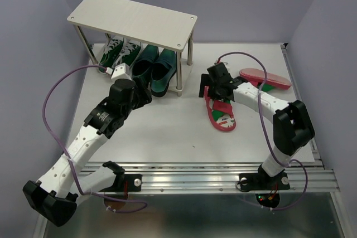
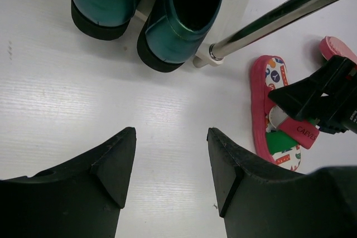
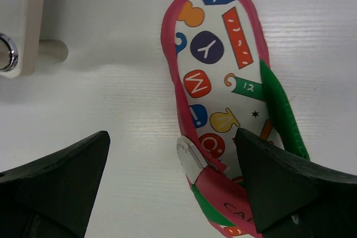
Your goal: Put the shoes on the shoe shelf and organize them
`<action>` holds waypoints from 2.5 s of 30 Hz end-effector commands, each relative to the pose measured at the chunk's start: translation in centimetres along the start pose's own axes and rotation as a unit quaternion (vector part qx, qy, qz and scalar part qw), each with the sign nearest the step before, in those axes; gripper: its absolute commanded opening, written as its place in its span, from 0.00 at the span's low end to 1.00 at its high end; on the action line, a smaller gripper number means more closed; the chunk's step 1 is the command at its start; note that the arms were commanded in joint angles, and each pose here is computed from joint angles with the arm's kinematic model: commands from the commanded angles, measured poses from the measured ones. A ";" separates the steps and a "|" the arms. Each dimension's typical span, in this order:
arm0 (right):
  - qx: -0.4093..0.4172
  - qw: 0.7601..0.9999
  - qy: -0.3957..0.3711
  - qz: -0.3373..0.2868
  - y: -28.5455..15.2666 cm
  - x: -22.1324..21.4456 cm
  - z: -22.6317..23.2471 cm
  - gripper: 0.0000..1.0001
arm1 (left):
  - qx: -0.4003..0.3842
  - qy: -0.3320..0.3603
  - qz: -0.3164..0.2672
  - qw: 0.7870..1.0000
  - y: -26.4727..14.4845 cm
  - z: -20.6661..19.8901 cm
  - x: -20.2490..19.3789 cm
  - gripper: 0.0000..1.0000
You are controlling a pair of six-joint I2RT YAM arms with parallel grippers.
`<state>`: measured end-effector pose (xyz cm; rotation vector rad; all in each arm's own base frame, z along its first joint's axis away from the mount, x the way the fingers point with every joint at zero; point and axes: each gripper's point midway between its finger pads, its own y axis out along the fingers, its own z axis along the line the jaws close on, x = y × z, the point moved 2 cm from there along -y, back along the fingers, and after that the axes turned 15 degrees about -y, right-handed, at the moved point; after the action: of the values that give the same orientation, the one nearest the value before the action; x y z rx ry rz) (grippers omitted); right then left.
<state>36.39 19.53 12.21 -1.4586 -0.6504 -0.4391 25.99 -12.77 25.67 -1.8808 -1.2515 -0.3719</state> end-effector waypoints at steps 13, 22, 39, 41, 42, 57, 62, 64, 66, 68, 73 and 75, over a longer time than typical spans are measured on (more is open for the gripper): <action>0.107 0.991 -0.047 0.057 -9.7 -7.2 -1.4 1.00 | -0.015 0.002 0.011 1.000 1.2 -1.4 -0.5 0.65; -0.050 0.998 0.029 -0.011 -10.3 -3.2 -5.8 1.00 | -0.024 0.009 0.015 1.000 1.6 -2.6 -0.6 0.64; -0.014 0.999 0.034 -0.010 -3.2 -2.3 -4.3 1.00 | -0.018 0.006 0.001 1.000 0.3 -1.6 -0.2 0.64; 0.014 1.000 0.022 -0.004 -2.5 -2.2 -3.2 1.00 | -0.016 0.006 -0.001 1.000 0.2 -1.4 -0.2 0.64; 0.029 0.999 0.016 0.000 -1.7 -2.3 -2.6 1.00 | -0.014 0.007 0.000 1.000 0.2 -1.3 -0.3 0.64; 0.300 0.919 -0.240 0.084 -6.0 -8.4 7.2 1.00 | -0.007 0.003 0.006 1.000 0.6 -0.9 -0.8 0.64; 0.276 0.919 -0.266 0.093 -7.4 -8.5 6.0 0.99 | -0.009 0.004 0.006 1.000 0.7 -1.2 -0.7 0.64; 0.202 0.945 -0.246 0.071 -7.0 -6.8 4.4 1.00 | -0.007 0.004 0.003 1.000 0.7 -1.1 -0.6 0.64; 0.152 0.963 -0.218 0.052 -6.9 -5.3 3.5 1.00 | -0.006 0.003 0.003 1.000 0.7 -1.1 -0.7 0.64; 0.124 0.976 -0.178 0.037 -7.4 -4.1 3.1 1.00 | -0.005 0.003 0.004 1.000 0.8 -1.1 -0.7 0.64; 0.156 0.981 -0.118 0.006 -9.9 -3.4 4.0 1.00 | -0.004 0.004 0.006 1.000 1.0 -1.1 -0.8 0.64; 0.158 0.980 -0.120 0.013 -10.6 -4.2 3.9 1.00 | -0.005 0.005 0.005 1.000 1.0 -1.2 -0.7 0.64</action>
<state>26.45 22.01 14.99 -1.2594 -0.8557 -0.0277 26.26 -14.12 24.36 -1.8846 -1.1985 -0.3579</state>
